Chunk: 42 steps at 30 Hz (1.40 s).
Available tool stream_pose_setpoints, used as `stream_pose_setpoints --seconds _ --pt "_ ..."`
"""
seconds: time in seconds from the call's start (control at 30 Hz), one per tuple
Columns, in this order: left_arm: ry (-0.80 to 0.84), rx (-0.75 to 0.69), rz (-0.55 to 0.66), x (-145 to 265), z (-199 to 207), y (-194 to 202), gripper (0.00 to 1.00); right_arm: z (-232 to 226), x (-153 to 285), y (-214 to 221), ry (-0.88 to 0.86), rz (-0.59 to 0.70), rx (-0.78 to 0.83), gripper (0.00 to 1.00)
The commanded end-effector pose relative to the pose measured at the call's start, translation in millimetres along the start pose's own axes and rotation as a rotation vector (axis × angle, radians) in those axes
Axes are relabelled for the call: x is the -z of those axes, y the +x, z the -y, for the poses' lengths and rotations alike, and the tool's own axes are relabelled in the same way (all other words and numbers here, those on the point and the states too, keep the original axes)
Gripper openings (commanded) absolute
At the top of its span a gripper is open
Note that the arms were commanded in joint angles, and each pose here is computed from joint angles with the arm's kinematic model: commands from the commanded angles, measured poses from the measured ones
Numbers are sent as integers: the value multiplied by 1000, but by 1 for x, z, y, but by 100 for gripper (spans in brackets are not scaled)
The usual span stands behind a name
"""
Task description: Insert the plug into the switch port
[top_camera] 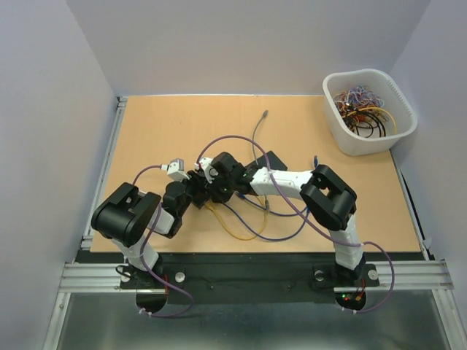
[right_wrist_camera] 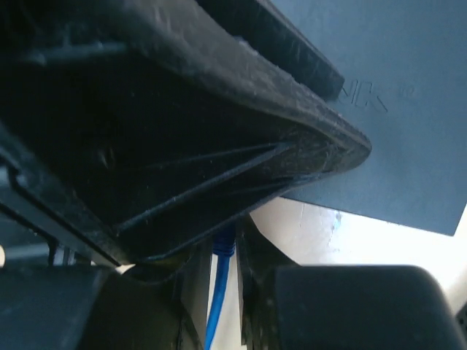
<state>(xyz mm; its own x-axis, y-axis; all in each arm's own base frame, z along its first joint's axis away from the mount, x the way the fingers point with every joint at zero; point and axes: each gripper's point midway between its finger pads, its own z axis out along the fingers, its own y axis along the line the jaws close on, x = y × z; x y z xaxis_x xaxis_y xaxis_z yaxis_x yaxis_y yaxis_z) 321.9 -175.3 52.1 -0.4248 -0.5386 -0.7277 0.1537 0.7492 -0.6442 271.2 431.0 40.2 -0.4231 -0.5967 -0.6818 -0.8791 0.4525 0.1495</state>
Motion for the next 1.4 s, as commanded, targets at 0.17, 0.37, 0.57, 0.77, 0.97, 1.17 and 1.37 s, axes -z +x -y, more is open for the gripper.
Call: stream_pose_setpoints --seconds 0.17,0.37,0.57,0.77,0.97,1.17,1.37 --pt "38 19 -378 33 2 92 46 -27 12 -147 -79 450 107 0" --pt "39 37 -378 33 4 91 46 -7 -4 -110 17 371 70 7" --pt "56 68 -374 30 13 85 47 2 -21 -56 51 262 -2 46" --pt "74 85 -345 22 27 66 47 -2 1 -43 58 258 -23 58" --pt "45 59 -288 8 40 30 47 -14 33 -49 29 299 -34 62" --pt "26 47 -192 -2 50 -24 47 -26 49 -30 -11 302 -73 63" --pt "-16 41 -112 -5 32 -68 47 -20 51 -19 31 307 -99 60"
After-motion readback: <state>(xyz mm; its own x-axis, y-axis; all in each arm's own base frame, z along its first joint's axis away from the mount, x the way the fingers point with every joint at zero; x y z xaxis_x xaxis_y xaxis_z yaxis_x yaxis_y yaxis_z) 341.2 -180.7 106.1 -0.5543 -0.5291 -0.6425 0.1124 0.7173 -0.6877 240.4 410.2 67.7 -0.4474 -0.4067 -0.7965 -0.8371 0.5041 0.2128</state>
